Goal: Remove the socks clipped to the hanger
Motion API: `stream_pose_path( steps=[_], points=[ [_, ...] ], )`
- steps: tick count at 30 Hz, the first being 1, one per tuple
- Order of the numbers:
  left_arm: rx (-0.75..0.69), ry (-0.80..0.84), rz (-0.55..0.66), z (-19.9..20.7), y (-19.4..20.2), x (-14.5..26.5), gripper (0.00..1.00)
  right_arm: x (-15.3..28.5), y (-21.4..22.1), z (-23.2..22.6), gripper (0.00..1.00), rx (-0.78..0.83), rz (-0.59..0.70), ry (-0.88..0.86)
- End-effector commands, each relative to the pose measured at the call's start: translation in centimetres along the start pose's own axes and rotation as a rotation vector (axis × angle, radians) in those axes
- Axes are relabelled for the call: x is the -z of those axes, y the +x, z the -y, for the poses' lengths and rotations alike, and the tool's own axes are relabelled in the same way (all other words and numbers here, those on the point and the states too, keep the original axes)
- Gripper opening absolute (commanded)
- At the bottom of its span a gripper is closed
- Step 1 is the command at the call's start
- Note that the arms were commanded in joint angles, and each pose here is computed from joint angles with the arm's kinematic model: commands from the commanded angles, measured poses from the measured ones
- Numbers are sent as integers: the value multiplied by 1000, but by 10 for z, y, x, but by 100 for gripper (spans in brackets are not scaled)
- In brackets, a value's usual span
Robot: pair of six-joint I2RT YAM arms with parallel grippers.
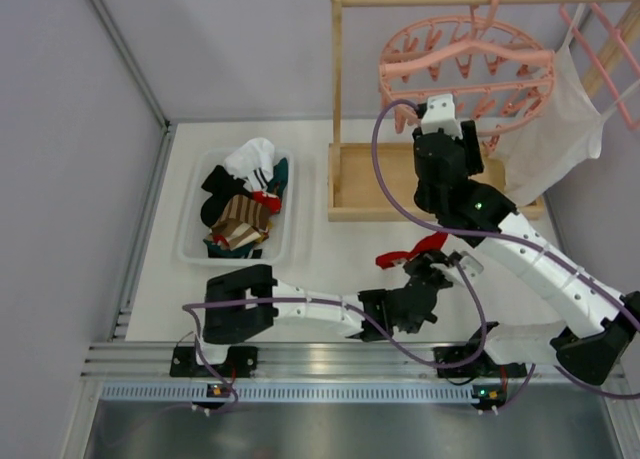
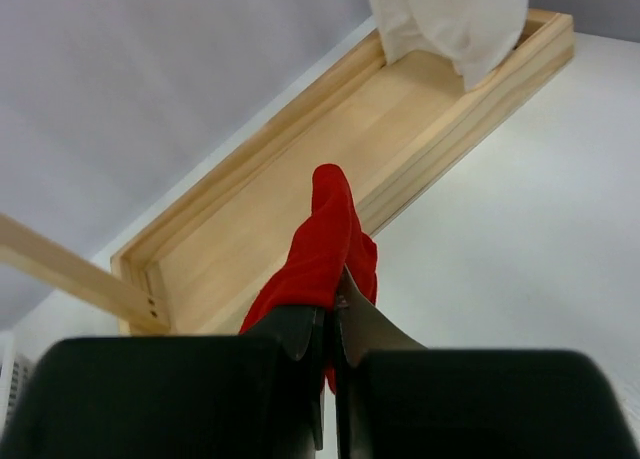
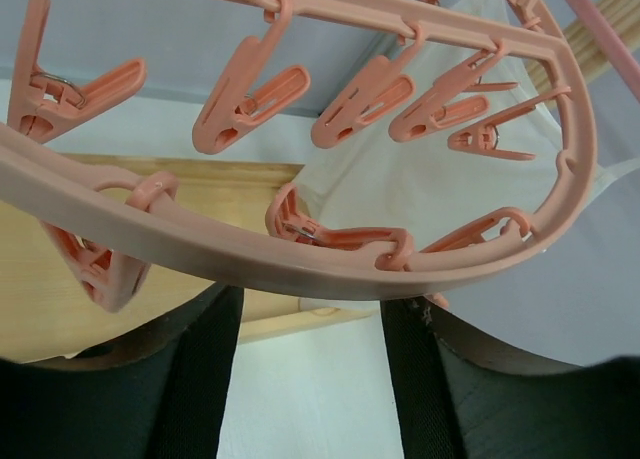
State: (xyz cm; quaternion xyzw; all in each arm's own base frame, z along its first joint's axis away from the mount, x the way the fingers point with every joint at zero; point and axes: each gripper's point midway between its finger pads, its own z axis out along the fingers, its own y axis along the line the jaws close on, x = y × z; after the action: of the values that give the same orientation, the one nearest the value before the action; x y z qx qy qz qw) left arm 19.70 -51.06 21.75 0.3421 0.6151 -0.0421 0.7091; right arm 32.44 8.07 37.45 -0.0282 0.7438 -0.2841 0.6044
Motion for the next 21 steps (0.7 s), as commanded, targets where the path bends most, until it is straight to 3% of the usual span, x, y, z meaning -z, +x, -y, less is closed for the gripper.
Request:
stream_pose_path(
  steps=[1,11,15,21],
  points=[
    [188,-94,-10,-45,-9,20,0,8,-17,12,57,-115,25,-52],
    [345,-165,-193,-103,66,50,0,51,-20,0,97,-228,51,-437],
    [440,-186,-216,-140,68,67,0,76,-25,-10,99,-290,79,-614],
    [537,-270,-325,-197,95,76,0,94,-18,0,99,-343,108,-682]
  ],
)
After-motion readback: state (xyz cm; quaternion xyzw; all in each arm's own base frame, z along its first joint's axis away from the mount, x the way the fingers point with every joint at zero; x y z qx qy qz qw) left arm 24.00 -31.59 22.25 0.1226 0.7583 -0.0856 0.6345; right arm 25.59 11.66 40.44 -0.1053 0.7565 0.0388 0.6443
